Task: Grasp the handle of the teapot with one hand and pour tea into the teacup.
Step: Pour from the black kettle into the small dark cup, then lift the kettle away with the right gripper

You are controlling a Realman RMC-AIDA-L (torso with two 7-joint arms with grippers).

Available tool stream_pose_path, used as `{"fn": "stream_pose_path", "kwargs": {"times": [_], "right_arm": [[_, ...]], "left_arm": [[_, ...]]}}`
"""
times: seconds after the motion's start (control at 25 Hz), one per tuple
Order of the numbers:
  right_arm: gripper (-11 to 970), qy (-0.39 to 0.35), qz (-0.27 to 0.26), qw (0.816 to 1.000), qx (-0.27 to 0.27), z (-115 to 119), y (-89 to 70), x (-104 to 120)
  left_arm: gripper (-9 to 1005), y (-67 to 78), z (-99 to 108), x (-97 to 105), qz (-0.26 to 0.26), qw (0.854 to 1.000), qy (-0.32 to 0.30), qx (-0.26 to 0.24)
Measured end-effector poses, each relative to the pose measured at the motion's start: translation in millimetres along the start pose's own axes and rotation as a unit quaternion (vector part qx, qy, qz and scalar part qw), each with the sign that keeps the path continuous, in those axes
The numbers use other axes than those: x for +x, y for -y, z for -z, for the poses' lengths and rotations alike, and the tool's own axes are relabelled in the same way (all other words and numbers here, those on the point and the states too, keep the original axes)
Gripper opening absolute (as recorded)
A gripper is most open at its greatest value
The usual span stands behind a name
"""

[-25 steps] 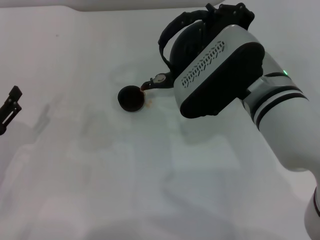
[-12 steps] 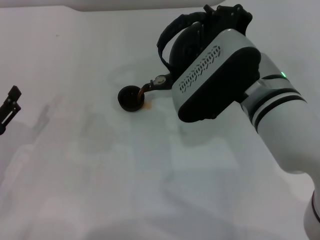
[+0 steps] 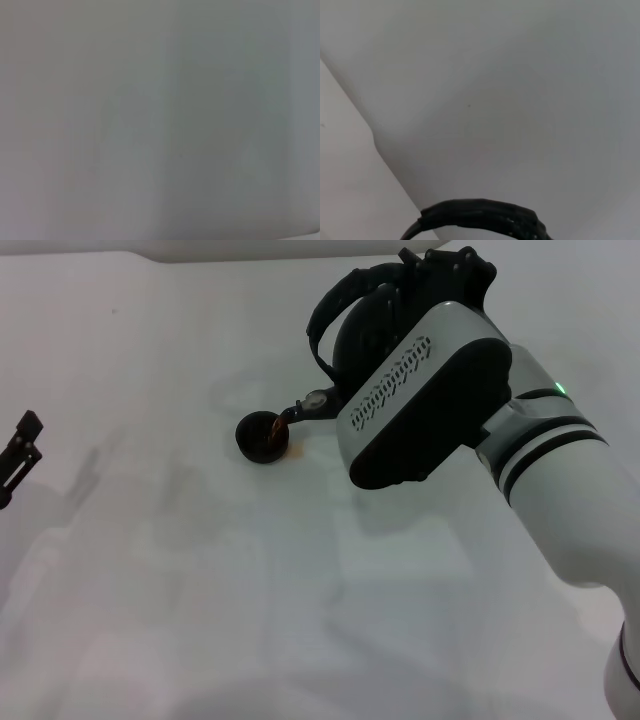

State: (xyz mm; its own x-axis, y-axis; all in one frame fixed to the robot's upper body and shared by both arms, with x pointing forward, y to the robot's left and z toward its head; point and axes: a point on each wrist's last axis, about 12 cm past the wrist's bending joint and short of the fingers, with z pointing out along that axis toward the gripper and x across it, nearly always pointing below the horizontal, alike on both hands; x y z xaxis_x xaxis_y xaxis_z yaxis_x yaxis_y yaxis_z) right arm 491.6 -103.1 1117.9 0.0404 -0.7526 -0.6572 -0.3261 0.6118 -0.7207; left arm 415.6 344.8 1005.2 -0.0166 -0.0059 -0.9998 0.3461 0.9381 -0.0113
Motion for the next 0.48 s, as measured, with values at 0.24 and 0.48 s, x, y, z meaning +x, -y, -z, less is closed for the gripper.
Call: {"fn": "stream_pose_path", "kwargs": {"times": [0.24,0.48], "right_arm": [[105,0.000,-0.004,1.000,0.002,-0.8,0.9,-0.7],[105,-0.006,-0.005,1.000,0.004,-1.7,1.8,1.7]], "left_arm": [[812,0.0,0.0,0.2,0.000,1.000,-0.001,0.000],[812,0.3,0.0,0.3,0.000,1.000,-0.001,0.001]]}}
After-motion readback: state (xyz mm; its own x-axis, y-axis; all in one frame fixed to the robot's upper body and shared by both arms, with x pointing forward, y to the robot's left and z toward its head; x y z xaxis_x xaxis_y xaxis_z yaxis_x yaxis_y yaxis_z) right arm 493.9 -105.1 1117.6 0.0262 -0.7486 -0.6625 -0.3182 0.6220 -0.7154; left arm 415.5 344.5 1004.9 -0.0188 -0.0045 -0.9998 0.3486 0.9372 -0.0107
